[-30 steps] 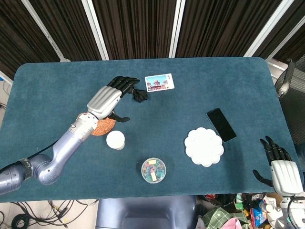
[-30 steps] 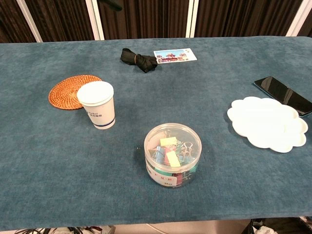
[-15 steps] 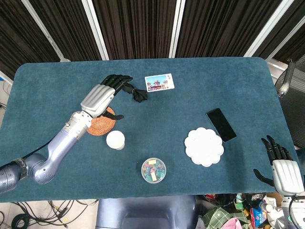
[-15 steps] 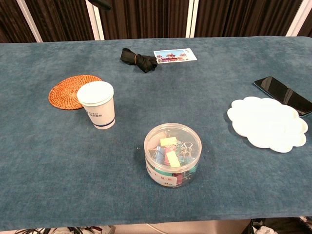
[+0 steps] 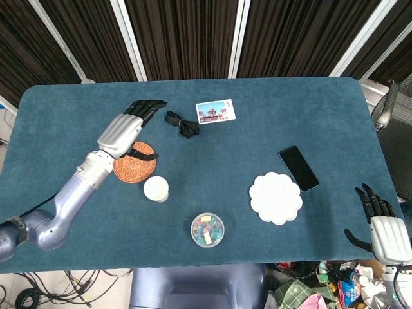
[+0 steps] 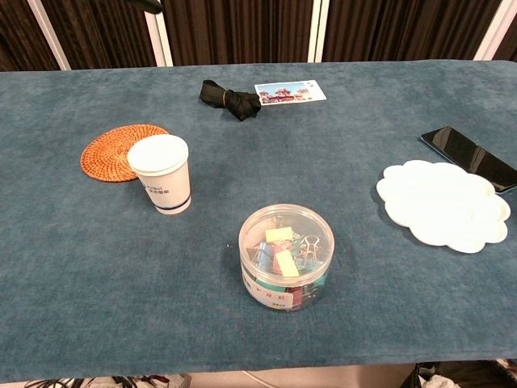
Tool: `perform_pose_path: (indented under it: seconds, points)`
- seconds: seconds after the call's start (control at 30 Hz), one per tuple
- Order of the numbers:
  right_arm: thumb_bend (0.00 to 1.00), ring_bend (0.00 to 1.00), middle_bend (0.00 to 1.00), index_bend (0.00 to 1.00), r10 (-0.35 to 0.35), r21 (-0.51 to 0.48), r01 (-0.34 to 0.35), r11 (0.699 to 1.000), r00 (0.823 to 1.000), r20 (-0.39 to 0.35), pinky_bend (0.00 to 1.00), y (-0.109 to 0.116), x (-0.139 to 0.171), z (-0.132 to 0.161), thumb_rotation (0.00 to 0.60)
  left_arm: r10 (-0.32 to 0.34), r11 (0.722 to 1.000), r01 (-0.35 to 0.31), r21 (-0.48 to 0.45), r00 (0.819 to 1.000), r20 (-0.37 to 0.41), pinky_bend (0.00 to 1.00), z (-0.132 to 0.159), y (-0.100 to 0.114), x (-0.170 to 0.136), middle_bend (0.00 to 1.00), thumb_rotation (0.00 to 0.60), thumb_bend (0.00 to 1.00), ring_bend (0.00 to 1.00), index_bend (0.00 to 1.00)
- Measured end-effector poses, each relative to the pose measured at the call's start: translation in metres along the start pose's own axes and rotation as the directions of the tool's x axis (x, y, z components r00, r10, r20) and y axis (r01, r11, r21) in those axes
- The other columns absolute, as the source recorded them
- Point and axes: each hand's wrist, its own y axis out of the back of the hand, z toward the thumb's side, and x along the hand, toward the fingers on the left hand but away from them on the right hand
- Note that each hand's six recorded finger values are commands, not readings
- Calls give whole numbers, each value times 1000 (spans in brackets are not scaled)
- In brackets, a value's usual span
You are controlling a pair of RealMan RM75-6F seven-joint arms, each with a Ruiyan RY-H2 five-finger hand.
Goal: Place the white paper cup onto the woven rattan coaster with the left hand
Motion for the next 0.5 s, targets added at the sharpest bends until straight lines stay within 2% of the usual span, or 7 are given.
perform_pose_path:
  seconds: [0.13,0.3,0.5]
  points:
    - [122,123,13,4,4,4,-4,1000,1000,4,162,-1,0,-1,600,2,996,-6,-84,999,-39,0,-18,8,-16,56,600,121,0,0]
    - [122,122,6,4,3,2,-3,1000,1000,9,162,-1,0,-1,600,-25,976,5,-216,996,-88,0,-46,12,-45,55,600,121,0,0]
    - [122,122,0,4,-1,13,1,1000,1000,8,162,-1,-1,1,600,-113,941,65,-333,985,-128,0,-82,-7,-88,54,600,118,0,0]
